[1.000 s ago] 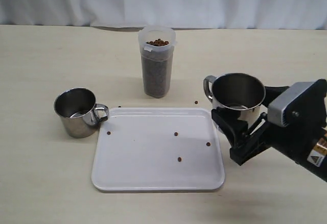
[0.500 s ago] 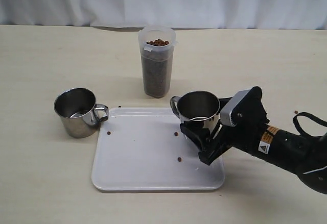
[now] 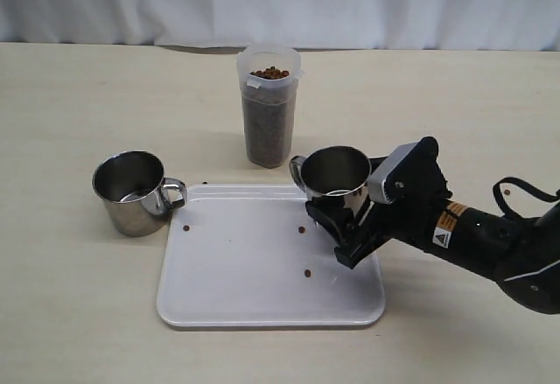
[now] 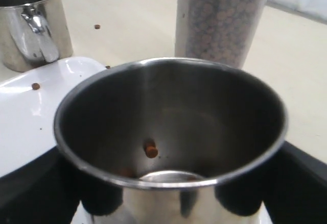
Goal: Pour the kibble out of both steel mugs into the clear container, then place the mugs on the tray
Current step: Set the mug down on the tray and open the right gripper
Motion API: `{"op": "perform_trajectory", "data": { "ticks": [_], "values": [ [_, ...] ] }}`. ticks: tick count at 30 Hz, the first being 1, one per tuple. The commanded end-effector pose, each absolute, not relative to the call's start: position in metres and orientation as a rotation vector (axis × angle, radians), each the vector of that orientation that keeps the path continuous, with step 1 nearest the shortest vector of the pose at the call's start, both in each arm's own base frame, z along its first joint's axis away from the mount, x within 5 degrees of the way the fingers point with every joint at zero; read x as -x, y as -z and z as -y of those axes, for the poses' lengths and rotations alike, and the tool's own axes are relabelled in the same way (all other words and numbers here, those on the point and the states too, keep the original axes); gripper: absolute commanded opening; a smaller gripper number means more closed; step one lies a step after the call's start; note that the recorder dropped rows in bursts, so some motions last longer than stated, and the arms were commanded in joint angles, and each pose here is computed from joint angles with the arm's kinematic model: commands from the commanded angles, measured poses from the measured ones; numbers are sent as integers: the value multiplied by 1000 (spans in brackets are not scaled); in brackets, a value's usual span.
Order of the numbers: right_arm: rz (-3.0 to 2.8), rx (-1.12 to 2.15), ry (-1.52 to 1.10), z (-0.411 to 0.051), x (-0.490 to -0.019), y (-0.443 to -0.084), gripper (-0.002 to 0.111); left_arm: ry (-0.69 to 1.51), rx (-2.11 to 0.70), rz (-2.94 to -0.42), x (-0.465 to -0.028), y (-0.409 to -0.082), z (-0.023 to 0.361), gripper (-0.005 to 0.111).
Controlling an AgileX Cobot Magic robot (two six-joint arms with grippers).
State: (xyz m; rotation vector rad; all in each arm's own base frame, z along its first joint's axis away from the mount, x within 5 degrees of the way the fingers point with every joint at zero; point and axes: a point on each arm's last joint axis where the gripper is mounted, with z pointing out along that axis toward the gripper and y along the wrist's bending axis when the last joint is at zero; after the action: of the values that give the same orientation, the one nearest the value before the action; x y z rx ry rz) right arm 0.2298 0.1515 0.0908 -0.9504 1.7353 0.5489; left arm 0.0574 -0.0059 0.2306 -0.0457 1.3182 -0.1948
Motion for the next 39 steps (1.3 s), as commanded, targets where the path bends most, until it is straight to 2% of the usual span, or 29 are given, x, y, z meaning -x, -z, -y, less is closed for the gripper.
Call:
{"op": "perform_trajectory", "data": {
  "ticks": [1,17,29,39],
  "values": [
    [-1739,1030,-553,-158,-237,-90,5,204,49,-1320,-57,-229,6,0],
    [-1769,1071,-579,-163,-243,-90,7,204,49,-1318,-57,-230,6,0],
    [-1769,1071,-579,-163,-243,-90,49,204,49,-1318,-57,-230,6,0],
    [-1775,1082,-573,-163,-243,-89,69,204,49,-1318,-57,-230,6,0]
  ]
}}
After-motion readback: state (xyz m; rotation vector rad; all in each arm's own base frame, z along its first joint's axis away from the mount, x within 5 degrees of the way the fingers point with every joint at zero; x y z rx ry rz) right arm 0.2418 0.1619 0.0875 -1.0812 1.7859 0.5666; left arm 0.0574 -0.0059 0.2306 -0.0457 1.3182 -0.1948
